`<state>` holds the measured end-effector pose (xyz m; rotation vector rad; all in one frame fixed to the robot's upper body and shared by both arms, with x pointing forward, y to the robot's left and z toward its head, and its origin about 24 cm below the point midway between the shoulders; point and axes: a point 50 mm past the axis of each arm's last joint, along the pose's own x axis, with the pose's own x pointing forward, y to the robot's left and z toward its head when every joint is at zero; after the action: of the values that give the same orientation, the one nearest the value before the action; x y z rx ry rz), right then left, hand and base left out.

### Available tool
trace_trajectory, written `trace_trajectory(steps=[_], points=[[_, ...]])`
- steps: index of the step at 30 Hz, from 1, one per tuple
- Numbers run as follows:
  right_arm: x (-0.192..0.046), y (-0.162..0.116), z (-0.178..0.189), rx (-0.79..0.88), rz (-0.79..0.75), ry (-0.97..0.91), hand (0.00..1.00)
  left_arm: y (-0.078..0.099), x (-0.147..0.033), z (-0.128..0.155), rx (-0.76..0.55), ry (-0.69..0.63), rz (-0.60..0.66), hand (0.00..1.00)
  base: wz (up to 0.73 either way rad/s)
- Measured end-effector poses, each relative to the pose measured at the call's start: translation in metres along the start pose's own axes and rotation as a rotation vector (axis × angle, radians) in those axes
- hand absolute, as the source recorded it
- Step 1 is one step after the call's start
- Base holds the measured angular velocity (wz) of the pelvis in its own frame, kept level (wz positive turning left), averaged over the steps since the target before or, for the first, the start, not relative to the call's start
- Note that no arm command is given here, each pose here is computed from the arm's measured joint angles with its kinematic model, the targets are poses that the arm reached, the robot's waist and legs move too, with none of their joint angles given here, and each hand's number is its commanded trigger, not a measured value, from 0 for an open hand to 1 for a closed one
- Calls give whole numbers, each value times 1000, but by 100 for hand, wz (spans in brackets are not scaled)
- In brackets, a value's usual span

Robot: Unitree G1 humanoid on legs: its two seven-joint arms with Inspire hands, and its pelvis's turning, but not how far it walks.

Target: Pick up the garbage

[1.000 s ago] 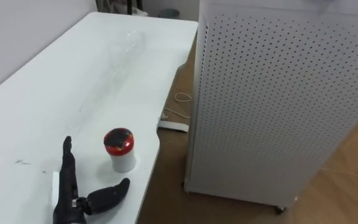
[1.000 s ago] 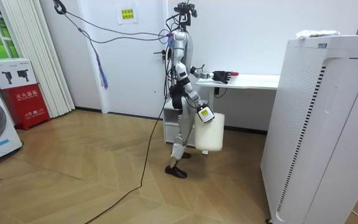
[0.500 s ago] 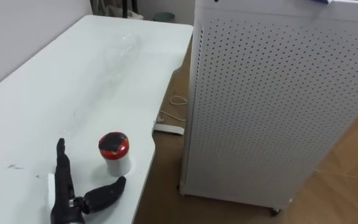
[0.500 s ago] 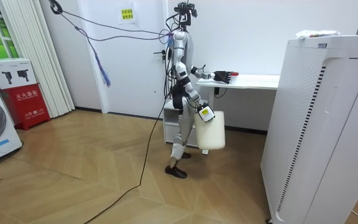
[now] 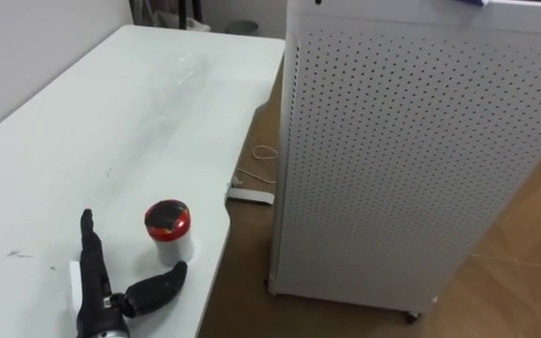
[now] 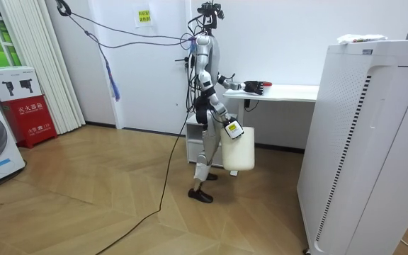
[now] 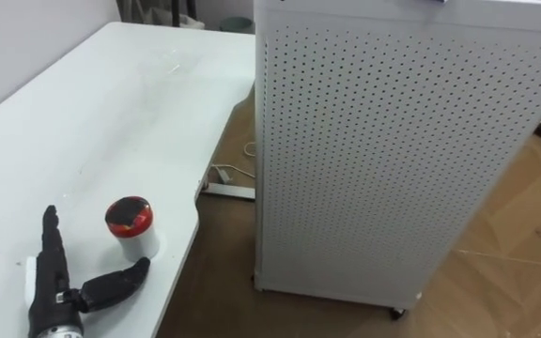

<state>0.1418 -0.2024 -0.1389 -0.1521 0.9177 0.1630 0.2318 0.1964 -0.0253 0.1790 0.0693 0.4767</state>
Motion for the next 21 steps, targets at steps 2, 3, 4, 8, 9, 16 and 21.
trace_trajectory(steps=[2, 3, 4, 8, 9, 16, 21], points=[[0, 2, -1, -11, 9, 3, 100, 0, 0, 0, -4, 3, 9, 0, 0], [0, 3, -1, -15, 13, 5, 100, 1, 0, 0, -4, 3, 18, 0, 0], [0, 3, 0, -22, 16, 6, 100, 1, 0, 0, -4, 5, 27, 0, 0], [1, 3, 1, -35, 17, 7, 100, 1, 1, 1, -3, 5, 42, 0, 0], [1, 3, 1, -37, 16, 7, 100, 1, 1, 1, -2, 7, 43, 0, 0], [1, 4, 1, -37, 20, 8, 100, -2, 5, 1, 7, 18, 37, 0, -1], [1, 4, 0, -46, 22, 9, 100, -7, 8, 4, 7, 21, 14, 0, 0]])
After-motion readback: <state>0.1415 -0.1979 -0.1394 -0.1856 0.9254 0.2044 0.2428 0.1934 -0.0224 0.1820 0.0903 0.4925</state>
